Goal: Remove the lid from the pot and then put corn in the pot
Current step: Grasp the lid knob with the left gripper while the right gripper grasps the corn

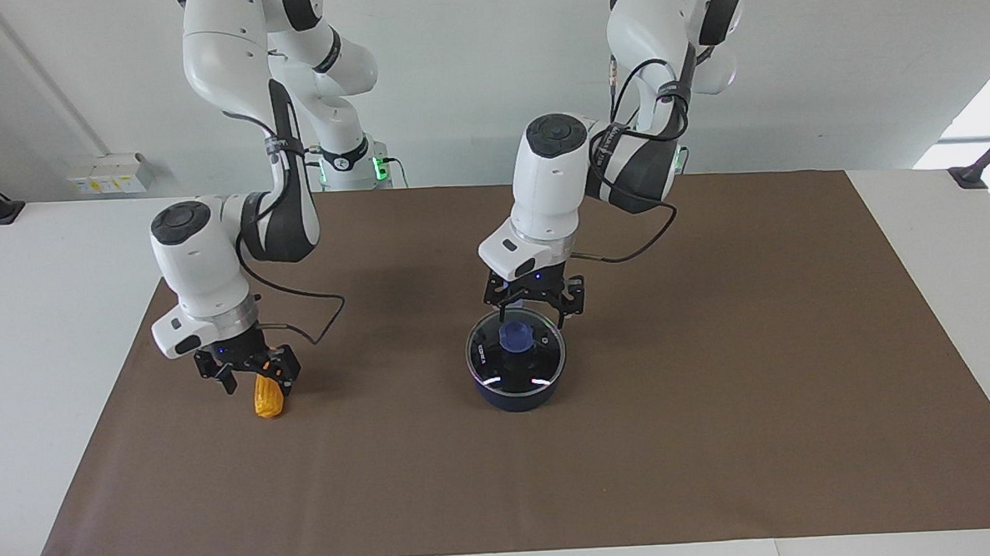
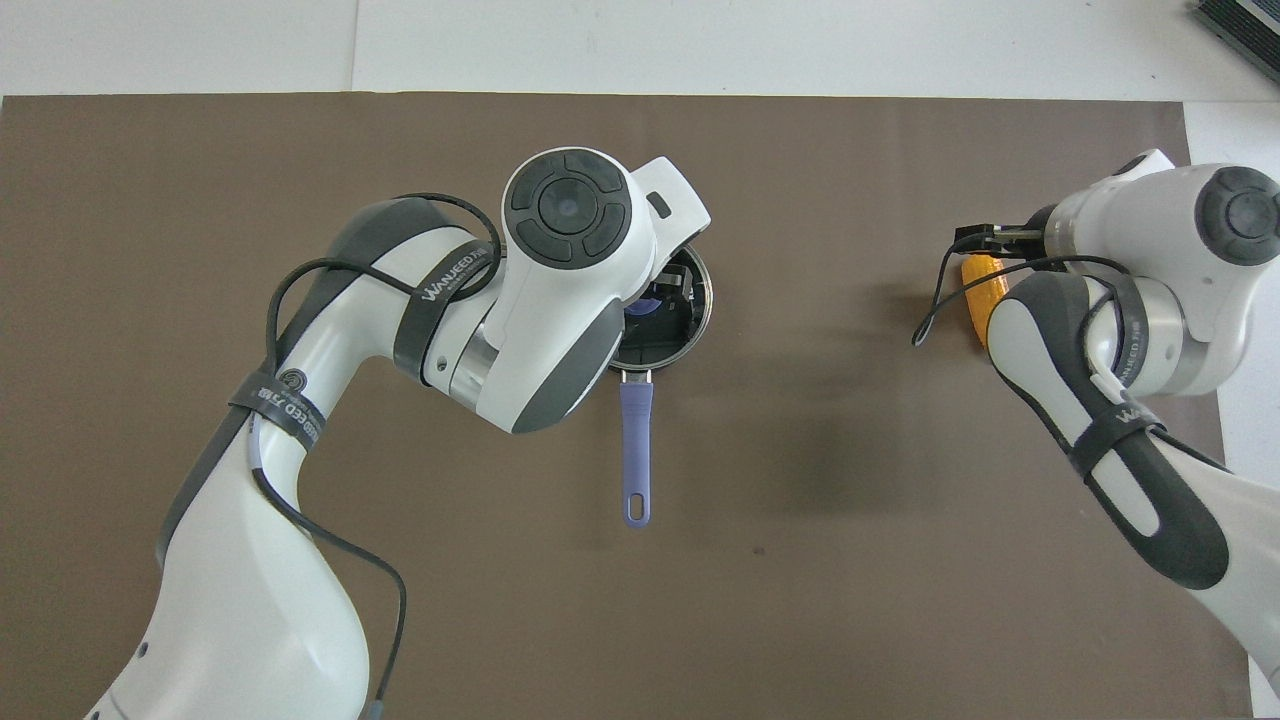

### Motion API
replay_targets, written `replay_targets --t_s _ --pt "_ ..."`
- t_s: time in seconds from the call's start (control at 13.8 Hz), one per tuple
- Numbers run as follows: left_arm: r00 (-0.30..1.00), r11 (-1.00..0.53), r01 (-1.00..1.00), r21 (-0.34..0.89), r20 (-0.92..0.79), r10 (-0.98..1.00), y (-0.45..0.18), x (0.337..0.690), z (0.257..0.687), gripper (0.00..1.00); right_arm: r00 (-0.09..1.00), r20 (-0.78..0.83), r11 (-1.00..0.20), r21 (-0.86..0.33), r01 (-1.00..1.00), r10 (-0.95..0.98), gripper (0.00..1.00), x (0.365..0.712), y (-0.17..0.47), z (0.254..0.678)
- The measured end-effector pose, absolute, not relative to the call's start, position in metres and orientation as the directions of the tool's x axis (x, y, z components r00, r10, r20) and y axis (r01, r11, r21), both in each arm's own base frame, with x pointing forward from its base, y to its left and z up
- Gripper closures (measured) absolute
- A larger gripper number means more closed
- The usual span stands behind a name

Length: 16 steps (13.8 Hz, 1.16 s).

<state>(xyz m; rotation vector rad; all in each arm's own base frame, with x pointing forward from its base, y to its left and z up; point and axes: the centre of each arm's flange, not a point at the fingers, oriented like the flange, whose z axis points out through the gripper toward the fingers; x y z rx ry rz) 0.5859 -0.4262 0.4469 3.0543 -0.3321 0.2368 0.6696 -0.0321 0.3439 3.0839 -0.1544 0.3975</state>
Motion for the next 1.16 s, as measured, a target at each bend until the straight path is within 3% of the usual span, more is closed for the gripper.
replay_targets --t_s 0.22,0.87,1.02,1.09,1.16 --pt "0.973 -0.986 -0.167 0.026 0.165 -0.161 -0.440 0.591 0.428 0.00 0.968 0.231 -0.995 0.018 -0.101 -0.094 0.00 0.672 -0.032 0.311" --pt "0.974 -0.988 -0.156 0.011 0.167 -0.152 -0.454 0.592 0.413 0.00 0.980 0.161 -0.992 0.022 -0.124 -0.119 0.00 0.658 -0.048 0.296" --pt "0.976 -0.988 -0.155 0.004 0.156 -0.153 -0.454 0.590 0.412 0.13 0.980 0.157 -0.992 0.023 -0.124 -0.118 0.01 0.657 -0.048 0.295" --pt "0.978 -0.988 -0.153 -0.002 0.144 -0.152 -0.454 0.588 0.411 0.13 0.981 0.152 -0.992 0.024 -0.122 -0.117 0.10 0.656 -0.048 0.293" --pt "0.980 -0.989 -0.146 -0.007 0.135 -0.146 -0.454 0.587 0.410 0.22 0.983 0.140 -0.992 0.025 -0.122 -0.117 0.23 0.655 -0.048 0.292"
